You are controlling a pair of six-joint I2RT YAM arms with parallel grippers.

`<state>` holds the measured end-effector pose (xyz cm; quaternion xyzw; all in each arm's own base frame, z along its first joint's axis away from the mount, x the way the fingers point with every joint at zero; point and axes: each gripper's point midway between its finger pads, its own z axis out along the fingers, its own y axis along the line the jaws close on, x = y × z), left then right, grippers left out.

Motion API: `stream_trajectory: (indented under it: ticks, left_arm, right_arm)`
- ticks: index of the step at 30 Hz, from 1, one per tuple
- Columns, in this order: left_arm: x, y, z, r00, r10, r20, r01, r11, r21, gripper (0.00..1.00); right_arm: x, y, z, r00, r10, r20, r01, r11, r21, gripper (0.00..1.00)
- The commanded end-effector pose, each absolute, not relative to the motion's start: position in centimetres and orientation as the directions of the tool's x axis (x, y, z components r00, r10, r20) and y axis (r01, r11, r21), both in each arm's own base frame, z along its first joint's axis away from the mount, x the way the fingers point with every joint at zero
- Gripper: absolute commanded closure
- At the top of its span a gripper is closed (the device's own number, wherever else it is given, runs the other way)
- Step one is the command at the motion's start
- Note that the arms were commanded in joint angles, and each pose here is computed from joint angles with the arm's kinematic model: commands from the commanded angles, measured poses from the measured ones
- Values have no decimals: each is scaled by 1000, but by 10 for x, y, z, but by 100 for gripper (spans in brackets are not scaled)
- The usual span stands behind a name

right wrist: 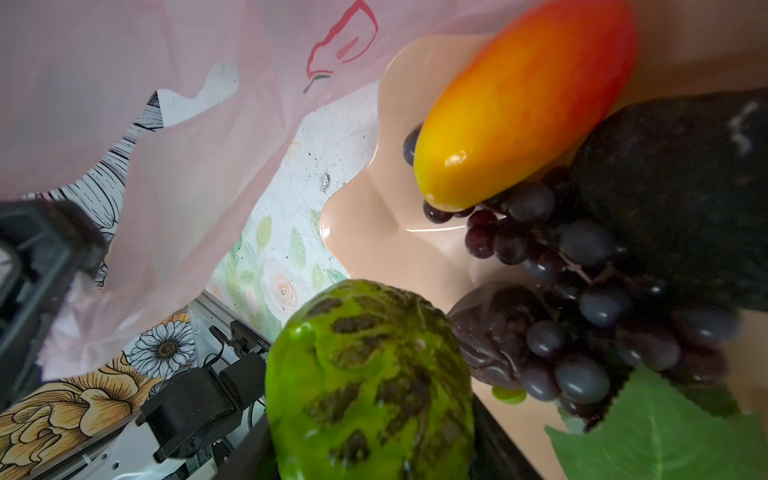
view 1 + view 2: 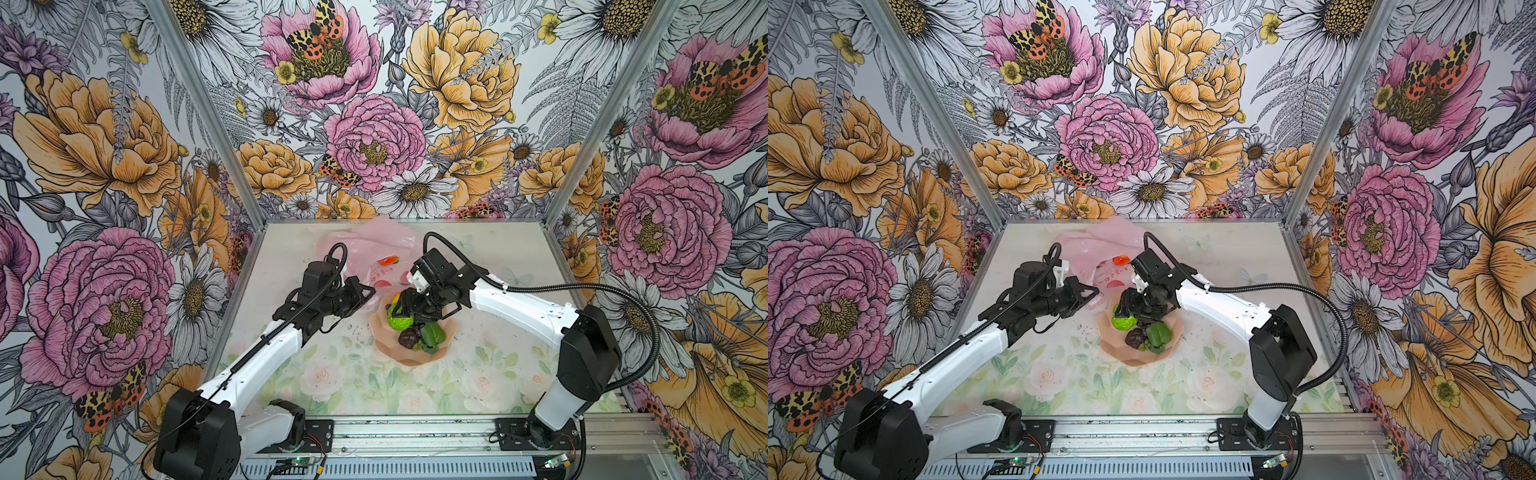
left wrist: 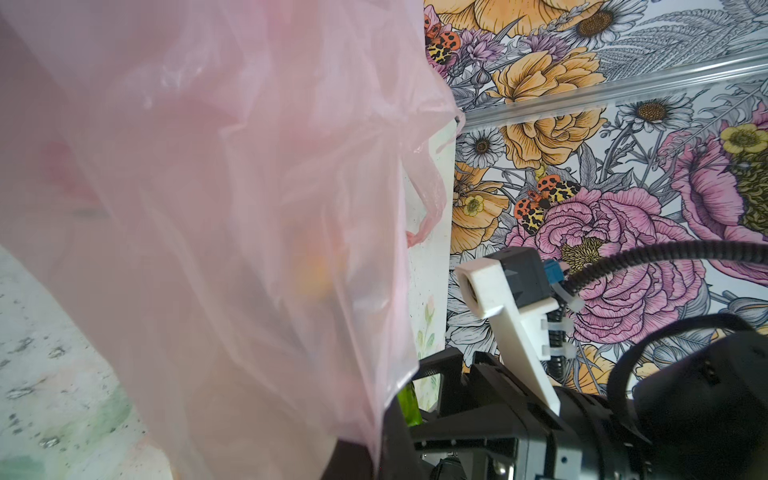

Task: Place the fruits into the plastic bag
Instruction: 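Lower the right gripper around the bumpy green fruit and close it, then lift the green fruit with the right gripper and carry it to the bag mouth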

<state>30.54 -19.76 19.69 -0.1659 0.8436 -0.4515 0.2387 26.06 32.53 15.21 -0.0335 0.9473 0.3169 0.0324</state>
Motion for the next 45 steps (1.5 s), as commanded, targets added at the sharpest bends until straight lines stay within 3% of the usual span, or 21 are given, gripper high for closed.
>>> stream_trajectory:
  ticks: [1,19,29,35,45]
  left_arm:
    - [308,-198,213,-809,-513,-288,-29,524,-851,100]
    - [303,-196,217,-813,-506,-289,-24,524,-851,100]
    - [304,-197,219,-820,-497,-283,-22,522,-853,100]
    - [307,-198,224,-824,-492,-281,-18,519,-855,100]
    - [313,-205,223,-836,-481,-264,-19,506,-862,100]
  right_arm:
    - [272,331,177,-992,-12,-125,-91,752,653,57]
    - [332,362,196,-987,30,-160,-92,705,703,58]
    - [373,380,171,-982,63,-179,-75,738,671,58]
    - [399,379,151,-965,171,-201,1,762,647,58]
    - [439,376,120,-875,433,-217,181,709,682,59]
